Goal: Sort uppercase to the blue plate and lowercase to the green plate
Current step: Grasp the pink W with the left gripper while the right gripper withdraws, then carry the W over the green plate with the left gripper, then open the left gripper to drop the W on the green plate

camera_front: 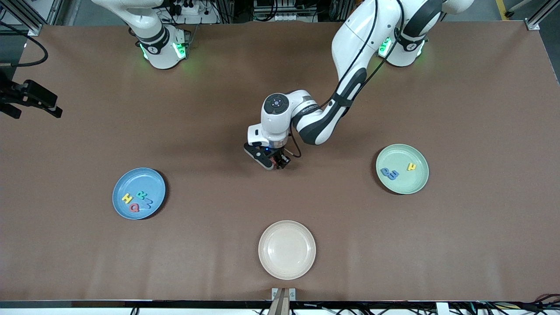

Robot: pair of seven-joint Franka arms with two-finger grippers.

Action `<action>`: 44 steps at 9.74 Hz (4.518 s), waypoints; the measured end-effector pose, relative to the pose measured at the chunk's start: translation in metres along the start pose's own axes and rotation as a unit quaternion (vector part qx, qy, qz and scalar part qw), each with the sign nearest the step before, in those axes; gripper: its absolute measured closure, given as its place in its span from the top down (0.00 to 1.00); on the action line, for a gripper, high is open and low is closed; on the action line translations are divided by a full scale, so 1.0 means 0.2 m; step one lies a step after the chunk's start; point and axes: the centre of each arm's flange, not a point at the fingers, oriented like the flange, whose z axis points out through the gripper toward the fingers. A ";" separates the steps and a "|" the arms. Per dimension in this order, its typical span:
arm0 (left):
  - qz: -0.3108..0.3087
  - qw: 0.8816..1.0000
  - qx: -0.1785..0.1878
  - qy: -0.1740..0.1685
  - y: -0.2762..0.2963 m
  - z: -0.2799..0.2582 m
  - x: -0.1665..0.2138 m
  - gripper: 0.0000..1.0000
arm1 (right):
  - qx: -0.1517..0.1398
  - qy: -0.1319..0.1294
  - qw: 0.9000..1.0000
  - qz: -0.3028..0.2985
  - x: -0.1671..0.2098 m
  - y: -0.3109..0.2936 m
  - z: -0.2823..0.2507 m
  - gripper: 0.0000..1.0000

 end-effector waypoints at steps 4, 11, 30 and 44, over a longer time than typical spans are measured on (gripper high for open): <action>-0.005 1.000 -0.006 -0.003 0.02 0.01 -0.01 0.58 | -0.001 -0.006 1.000 0.000 0.01 0.00 0.02 1.00; -0.008 1.000 -0.010 -0.009 0.03 0.04 -0.02 0.56 | -0.003 -0.023 1.000 0.007 0.06 0.04 0.12 1.00; -0.044 0.978 0.041 -0.197 -0.75 -0.43 -0.09 0.40 | -0.002 -0.028 0.999 0.028 0.06 0.17 0.14 1.00; -0.060 0.979 -0.007 -0.193 -1.70 -0.38 -1.06 0.40 | 0.001 -0.033 0.999 -0.002 0.07 -0.01 0.15 1.00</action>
